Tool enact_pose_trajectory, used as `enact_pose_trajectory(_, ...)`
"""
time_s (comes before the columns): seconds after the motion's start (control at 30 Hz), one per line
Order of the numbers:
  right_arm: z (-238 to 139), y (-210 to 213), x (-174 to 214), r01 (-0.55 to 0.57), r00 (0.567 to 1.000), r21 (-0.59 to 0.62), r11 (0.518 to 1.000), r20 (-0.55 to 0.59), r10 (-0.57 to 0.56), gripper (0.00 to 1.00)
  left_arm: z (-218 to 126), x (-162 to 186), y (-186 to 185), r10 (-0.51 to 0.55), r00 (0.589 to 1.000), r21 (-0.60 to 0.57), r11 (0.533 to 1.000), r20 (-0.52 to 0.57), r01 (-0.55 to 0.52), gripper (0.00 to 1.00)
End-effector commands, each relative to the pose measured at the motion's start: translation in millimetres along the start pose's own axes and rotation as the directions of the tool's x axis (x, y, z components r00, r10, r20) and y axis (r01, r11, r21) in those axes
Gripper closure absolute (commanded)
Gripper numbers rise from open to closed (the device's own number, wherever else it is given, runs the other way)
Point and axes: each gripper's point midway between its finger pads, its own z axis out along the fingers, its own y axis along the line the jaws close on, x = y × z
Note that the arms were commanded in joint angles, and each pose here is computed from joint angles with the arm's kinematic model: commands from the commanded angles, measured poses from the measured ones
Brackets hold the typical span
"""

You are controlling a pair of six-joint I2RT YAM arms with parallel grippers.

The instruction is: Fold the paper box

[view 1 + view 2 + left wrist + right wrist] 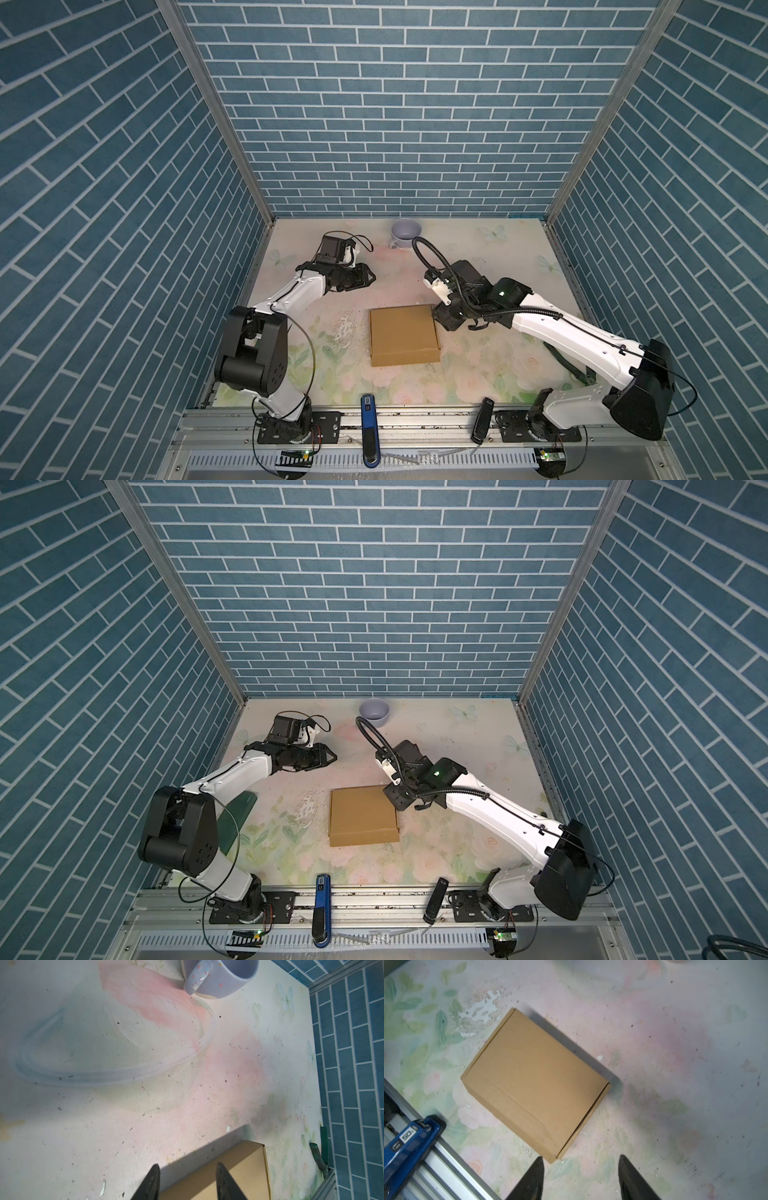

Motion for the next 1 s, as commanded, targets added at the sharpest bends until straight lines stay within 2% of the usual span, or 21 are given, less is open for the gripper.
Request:
enact_pose_trajectory(0.0,9.2,6.5,39.4,-0.025,0.993,0.004,1.0,-0.113,0.026,0.39,10.8,9.8,-5.6,0.07,0.994,-0.047,0.996,-0.083,-0.074,0.57)
enact_pose_trajectory(0.13,19.9,15.2,51.8,-0.014,0.992,-0.01,1.0,-0.127,0.012,0.36,31.8,19.2,-18.2,0.14,0.975,-0.07,0.986,-0.172,-0.154,0.61)
enact_pose_trajectory(0.37,45.0,27.8,68.9,0.007,0.995,-0.018,1.0,-0.099,-0.009,0.29,57.7,42.0,-25.0,0.207,0.943,-0.112,0.964,-0.262,-0.243,0.67)
enact_pose_trajectory(0.67,63.7,28.3,87.7,0.009,1.0,0.03,1.0,-0.027,-0.008,0.26,79.6,59.8,-26.5,0.235,0.929,-0.14,0.949,-0.285,-0.283,0.7)
enact_pose_trajectory(0.97,84.5,32.1,95.3,0.034,0.999,0.05,0.998,-0.04,-0.032,0.29,96.8,66.7,-28.0,0.245,0.92,-0.142,0.944,-0.305,-0.299,0.72)
